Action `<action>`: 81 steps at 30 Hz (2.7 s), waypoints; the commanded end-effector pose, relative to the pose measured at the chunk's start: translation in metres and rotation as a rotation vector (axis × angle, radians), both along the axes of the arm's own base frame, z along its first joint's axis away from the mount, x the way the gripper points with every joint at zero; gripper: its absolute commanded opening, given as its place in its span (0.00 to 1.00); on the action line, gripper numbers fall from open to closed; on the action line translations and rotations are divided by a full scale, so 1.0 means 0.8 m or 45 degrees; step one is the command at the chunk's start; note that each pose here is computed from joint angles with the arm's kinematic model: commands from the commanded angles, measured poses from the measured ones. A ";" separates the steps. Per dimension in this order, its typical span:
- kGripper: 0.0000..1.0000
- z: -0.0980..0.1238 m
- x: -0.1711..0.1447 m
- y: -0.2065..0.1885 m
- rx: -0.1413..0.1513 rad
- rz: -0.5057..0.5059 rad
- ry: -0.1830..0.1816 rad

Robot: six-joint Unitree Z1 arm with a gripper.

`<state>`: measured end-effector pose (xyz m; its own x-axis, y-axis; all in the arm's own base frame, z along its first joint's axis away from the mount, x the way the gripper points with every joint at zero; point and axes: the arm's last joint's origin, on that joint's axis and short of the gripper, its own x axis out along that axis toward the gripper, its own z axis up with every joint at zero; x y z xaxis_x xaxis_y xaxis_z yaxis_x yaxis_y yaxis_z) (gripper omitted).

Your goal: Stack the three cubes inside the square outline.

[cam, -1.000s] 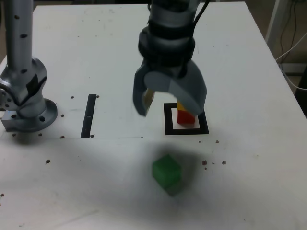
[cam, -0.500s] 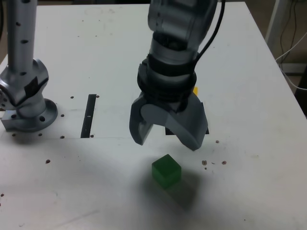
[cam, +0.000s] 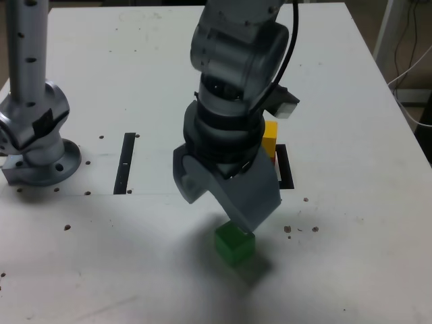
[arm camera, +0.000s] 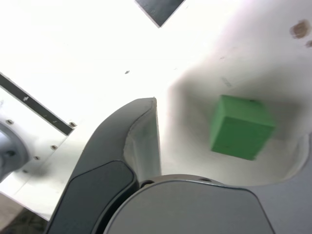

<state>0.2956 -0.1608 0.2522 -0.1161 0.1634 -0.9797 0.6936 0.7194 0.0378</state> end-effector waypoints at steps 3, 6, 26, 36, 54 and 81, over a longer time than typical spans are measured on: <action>0.99 -0.002 -0.010 -0.002 0.008 -0.043 -0.015; 0.99 -0.005 -0.008 -0.007 -0.003 -0.053 -0.030; 0.89 -0.050 0.019 -0.040 -0.008 -0.087 0.000; 0.37 -0.054 0.025 -0.044 -0.015 -0.054 -0.012; 0.24 -0.053 0.025 -0.046 -0.020 -0.056 -0.023; 0.24 0.042 0.024 -0.008 0.090 0.152 0.004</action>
